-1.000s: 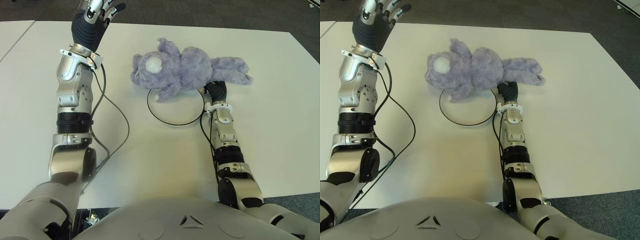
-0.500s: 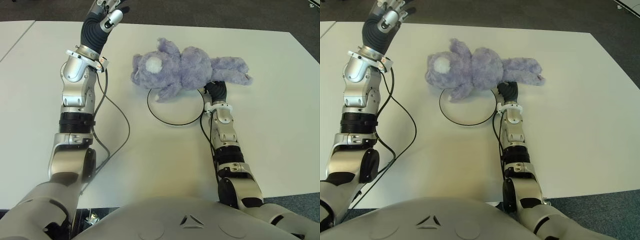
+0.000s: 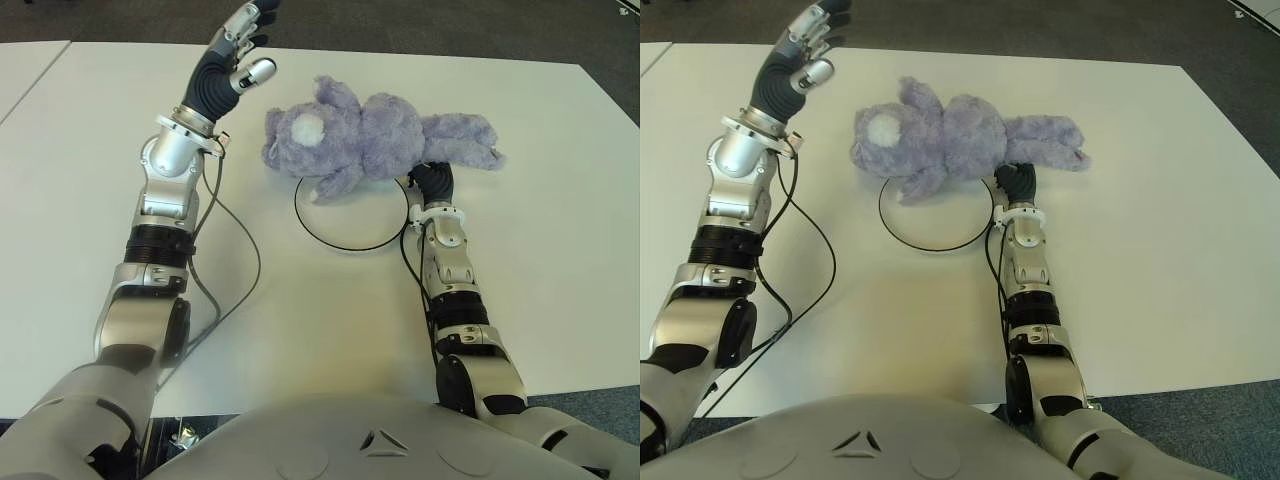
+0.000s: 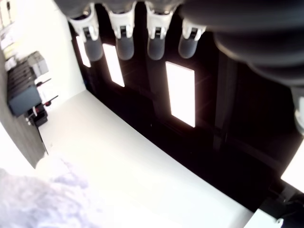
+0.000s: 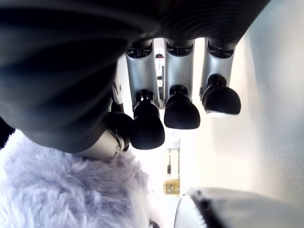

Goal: Put the doll into the plate.

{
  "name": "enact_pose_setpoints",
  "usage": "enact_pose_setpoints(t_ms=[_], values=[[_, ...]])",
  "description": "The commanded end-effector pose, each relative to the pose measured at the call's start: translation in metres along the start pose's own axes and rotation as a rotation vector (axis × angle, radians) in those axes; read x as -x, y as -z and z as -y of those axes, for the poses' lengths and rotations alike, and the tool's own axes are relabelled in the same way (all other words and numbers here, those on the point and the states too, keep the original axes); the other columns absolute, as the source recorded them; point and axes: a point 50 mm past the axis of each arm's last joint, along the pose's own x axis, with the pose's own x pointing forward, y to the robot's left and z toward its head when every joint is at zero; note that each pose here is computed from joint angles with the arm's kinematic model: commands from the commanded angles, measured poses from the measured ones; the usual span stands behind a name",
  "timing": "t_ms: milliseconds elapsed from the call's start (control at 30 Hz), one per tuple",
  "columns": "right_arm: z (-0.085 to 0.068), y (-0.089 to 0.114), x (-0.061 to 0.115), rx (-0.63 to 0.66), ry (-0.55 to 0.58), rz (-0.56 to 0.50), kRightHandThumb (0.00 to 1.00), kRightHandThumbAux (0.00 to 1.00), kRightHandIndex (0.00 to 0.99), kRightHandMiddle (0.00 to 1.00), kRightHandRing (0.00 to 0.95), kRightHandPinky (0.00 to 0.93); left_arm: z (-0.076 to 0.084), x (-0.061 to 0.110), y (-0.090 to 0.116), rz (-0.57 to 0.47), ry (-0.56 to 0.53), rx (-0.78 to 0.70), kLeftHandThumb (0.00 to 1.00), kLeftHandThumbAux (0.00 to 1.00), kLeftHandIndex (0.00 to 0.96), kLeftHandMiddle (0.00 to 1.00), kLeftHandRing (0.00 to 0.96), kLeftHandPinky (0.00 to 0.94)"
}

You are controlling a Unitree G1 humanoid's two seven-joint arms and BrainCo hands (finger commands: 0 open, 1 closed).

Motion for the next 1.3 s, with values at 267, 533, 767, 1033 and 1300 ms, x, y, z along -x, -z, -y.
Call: enact_pose_setpoints(t_ms=[267, 533, 767, 1033, 1300], values=[[0.002, 0.046, 0.022, 0.002, 0.023, -0.205, 0.706, 0.719, 0.441, 0.802, 0.801, 0.802, 0.023, 0.012, 0.011, -0.018, 0.416, -0.370, 0.000, 0.233, 0.056, 0.051, 0.004, 0.005], [0.002, 0.046, 0.023, -0.003, 0.025, -0.201, 0.706, 0.719, 0.441, 0.806, 0.809, 0.818, 0.034, 0.015, 0.012, 0.010, 0.543, -0.516, 0.000, 0.255, 0.085, 0.092, 0.010, 0.000], [0.002, 0.045, 0.023, -0.006, 0.025, -0.199, 0.706, 0.719, 0.441, 0.814, 0.816, 0.820, 0.042, 0.024, 0.011, 0.043, 0.592, -0.542, 0.000, 0.290, 0.096, 0.136, 0.051, 0.000], [0.002, 0.045, 0.023, -0.009, 0.021, -0.197, 0.706, 0.719, 0.441, 0.812, 0.816, 0.817, 0.046, 0.031, 0.004, 0.062, 0.642, -0.522, 0.000, 0.297, 0.077, 0.160, 0.072, 0.000], [0.001, 0.044, 0.023, -0.006, 0.018, -0.197, 0.705, 0.720, 0.441, 0.825, 0.825, 0.831, 0.051, 0.032, 0.000, 0.107, 0.673, -0.528, 0.000, 0.291, 0.063, 0.271, 0.218, 0.078]])
